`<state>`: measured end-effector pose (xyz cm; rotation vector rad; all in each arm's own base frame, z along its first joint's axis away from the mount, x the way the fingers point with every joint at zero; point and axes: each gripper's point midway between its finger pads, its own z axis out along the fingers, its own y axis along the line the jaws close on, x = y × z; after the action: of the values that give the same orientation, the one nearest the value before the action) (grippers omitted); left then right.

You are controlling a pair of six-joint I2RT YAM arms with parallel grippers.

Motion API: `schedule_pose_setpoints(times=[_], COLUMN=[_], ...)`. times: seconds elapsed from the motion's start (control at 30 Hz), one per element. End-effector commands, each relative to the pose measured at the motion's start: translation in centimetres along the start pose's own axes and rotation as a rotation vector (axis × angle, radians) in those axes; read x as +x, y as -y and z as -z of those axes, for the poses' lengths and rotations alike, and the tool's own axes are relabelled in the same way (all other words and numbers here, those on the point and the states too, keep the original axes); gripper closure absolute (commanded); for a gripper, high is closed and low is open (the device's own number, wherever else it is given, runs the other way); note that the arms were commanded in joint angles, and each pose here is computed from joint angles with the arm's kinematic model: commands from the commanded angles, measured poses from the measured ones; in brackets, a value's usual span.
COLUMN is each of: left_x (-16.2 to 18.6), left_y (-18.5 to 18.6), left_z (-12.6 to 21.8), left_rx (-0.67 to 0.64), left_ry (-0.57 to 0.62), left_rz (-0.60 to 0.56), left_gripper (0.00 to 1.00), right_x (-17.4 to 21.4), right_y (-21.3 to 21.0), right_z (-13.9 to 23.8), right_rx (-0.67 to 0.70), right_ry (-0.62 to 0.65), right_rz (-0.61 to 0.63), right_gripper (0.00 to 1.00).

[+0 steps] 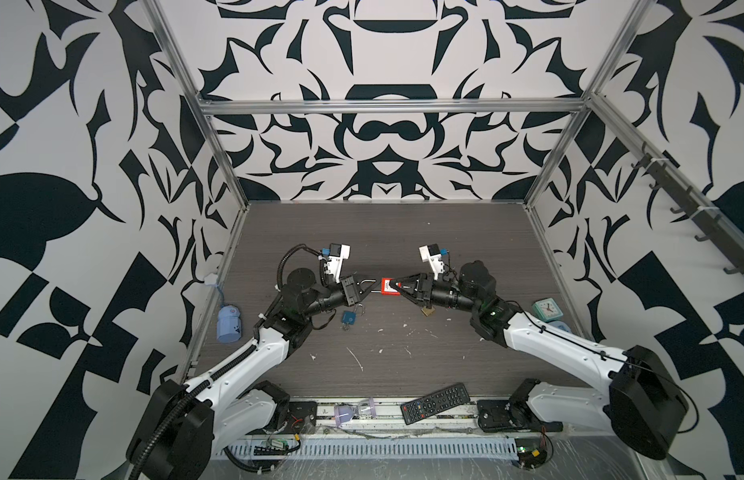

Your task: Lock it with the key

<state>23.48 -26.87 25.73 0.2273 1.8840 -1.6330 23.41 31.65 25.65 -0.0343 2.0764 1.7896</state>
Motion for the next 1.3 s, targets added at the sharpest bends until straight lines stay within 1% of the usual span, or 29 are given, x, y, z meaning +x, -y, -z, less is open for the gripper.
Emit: schedule_pose_setpoints(times=[0.0,0.17,0.2,0.23,0.27,0.3,0.37,0.57,0.63,0.77,0.83,0.9,0.97,1.03,1.1,1.23,1.27], left_x=[3.5,3.4,3.4,3.3,3.2,3.1,3.2,3.3,3.4,3.6,3.7,3.8,3.9,3.9,3.8,3.6,3.4], left_y=[3.1,2.7,2.7,2.6,2.6,2.5,2.5,2.5,2.5,2.4,2.1,1.9,1.8,1.7,1.6,1.5,1.5], left_z=[-1.0,-0.6,-0.5,-0.4,-0.3,-0.3,-0.3,-0.2,-0.1,0.3,0.4,0.4,0.3,0.4,0.4,0.7,0.8], left_rx=[0.123,0.078,0.068,0.058,0.047,0.035,0.028,0.04,0.039,0.034,0.024,0.022,0.021,0.02,0.019,0.016,0.013], left_ry=[-0.16,-0.139,-0.137,-0.135,-0.132,-0.132,-0.137,-0.133,-0.131,-0.126,-0.123,-0.126,-0.129,-0.128,-0.126,-0.114,-0.108], left_rz=[-0.023,-0.027,-0.032,-0.034,-0.036,-0.035,-0.033,-0.023,-0.023,-0.028,-0.027,-0.025,-0.021,-0.019,-0.013,-0.007,-0.002], left_gripper=[1.0,1.0,0.91,0.79,0.7,0.65,0.6,0.59,0.57,0.4,0.36,0.36,0.4,0.46,0.55,0.61,0.65], right_x=[0.3,0.1,0.0,0.0,0.0,0.0,-0.1,-0.7,-1.1,-1.5,-1.5,-1.5,-1.6,-1.6,-1.5,-1.3,-1.4], right_y=[-1.3,-0.3,-0.1,-0.1,0.0,0.1,0.1,0.4,0.6,0.6,0.5,0.3,0.1,0.0,-0.1,-0.3,-0.4], right_z=[-1.0,0.5,0.8,1.0,1.2,1.4,1.7,2.6,3.1,3.6,3.8,4.0,4.1,4.3,4.3,4.5,4.6], right_rx=[-0.023,0.032,0.039,0.041,0.043,0.045,0.049,0.058,0.066,0.055,0.051,0.044,0.041,0.038,0.035,0.027,0.027], right_ry=[0.013,0.052,0.058,0.062,0.067,0.07,0.084,0.116,0.13,0.138,0.142,0.146,0.15,0.152,0.149,0.144,0.147], right_rz=[0.089,0.091,0.089,0.087,0.087,0.086,0.086,0.081,0.071,0.056,0.054,0.054,0.054,0.057,0.058,0.062,0.066], right_gripper=[1.0,1.0,1.0,1.0,1.0,1.0,1.0,1.0,1.0,1.0,1.0,1.0,1.0,1.0,1.0,1.0,1.0])
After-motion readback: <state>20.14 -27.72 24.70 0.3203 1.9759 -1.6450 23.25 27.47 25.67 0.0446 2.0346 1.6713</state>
